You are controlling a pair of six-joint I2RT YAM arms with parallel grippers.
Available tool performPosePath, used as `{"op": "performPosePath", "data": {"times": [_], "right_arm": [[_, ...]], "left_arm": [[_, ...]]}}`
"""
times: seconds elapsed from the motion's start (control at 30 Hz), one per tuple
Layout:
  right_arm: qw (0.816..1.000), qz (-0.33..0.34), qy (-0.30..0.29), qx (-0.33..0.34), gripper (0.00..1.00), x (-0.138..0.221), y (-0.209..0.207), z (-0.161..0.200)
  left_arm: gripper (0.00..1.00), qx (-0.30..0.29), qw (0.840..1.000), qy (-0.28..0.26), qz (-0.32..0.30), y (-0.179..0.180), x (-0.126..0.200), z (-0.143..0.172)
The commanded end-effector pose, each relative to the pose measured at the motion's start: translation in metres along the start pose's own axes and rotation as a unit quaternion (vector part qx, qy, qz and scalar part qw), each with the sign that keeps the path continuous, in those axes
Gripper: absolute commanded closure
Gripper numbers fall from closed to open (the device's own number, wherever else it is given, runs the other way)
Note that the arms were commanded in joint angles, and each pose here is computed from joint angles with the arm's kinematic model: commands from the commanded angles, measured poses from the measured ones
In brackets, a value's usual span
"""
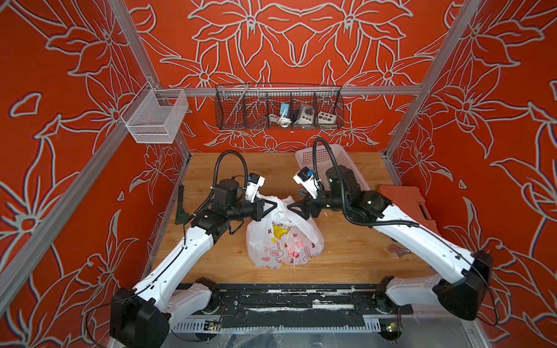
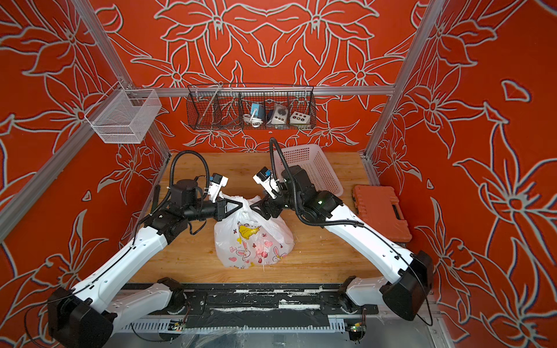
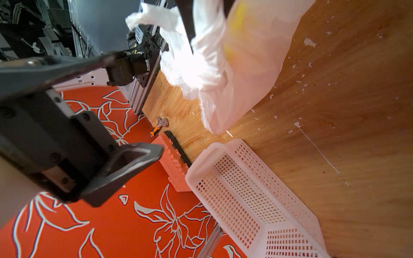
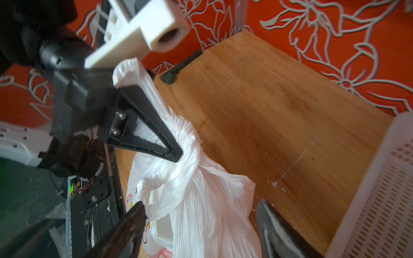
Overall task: Place the oranges into plastic bags & tie knots
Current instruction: Tie the plastic bag at the center of the board.
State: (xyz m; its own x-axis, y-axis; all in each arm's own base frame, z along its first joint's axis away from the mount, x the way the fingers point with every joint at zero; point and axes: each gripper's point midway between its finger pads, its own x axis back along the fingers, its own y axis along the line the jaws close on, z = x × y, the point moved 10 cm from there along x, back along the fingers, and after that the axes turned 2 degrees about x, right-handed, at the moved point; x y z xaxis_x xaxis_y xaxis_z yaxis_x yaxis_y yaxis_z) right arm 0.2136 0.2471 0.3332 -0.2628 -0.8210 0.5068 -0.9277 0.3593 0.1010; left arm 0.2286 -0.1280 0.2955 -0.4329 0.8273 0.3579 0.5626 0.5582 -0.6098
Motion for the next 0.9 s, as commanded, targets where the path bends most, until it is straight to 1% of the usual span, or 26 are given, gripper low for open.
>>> {"op": "performPosePath", "data": {"times": [0.0,0.17,0.2,0.3,0.33,0.4,0.43,0.53,0.63,0.8,0.87], "right_arm": [[0.993,-0.081,-0.001,0.091,0.19,-0.011,0.004,-0.003],[0.988,-0.118,0.006,0.098,0.19,-0.027,-0.001,-0.012],[0.988,-0.121,0.008,0.097,0.17,-0.03,-0.002,-0.012],[0.989,-0.107,0.022,0.097,0.15,-0.036,-0.007,-0.009],[0.99,-0.09,0.031,0.099,0.15,-0.035,-0.009,-0.009],[0.993,-0.051,0.047,0.1,0.16,-0.03,-0.014,-0.008],[0.993,-0.048,0.046,0.099,0.16,-0.025,-0.015,-0.008],[0.992,-0.079,0.025,0.098,0.15,-0.01,-0.008,-0.012],[0.989,-0.104,0.025,0.1,0.14,0.001,0.0,-0.013],[0.987,-0.114,0.033,0.104,0.13,0.012,0.003,-0.017],[0.989,-0.111,0.024,0.099,0.11,0.011,0.001,-0.024]], "left_arm": [[1.0,-0.05,0.998,-0.004,0.027,-0.01,0.002,-0.008],[1.0,-0.068,0.997,-0.005,0.037,-0.012,0.001,-0.009],[1.0,-0.07,0.997,-0.005,0.039,-0.012,0.001,-0.01],[1.0,-0.076,0.996,-0.007,0.04,-0.014,0.002,-0.011],[1.0,-0.077,0.996,-0.008,0.039,-0.013,0.002,-0.011],[1.0,-0.081,0.996,-0.008,0.036,-0.014,0.002,-0.012],[1.0,-0.081,0.996,-0.008,0.035,-0.013,0.002,-0.012],[1.0,-0.083,0.996,-0.007,0.036,-0.013,0.001,-0.011],[1.0,-0.086,0.996,-0.009,0.034,-0.013,0.001,-0.012],[1.0,-0.092,0.995,-0.011,0.034,-0.014,0.002,-0.014],[1.0,-0.094,0.995,-0.011,0.035,-0.014,0.002,-0.015]]}}
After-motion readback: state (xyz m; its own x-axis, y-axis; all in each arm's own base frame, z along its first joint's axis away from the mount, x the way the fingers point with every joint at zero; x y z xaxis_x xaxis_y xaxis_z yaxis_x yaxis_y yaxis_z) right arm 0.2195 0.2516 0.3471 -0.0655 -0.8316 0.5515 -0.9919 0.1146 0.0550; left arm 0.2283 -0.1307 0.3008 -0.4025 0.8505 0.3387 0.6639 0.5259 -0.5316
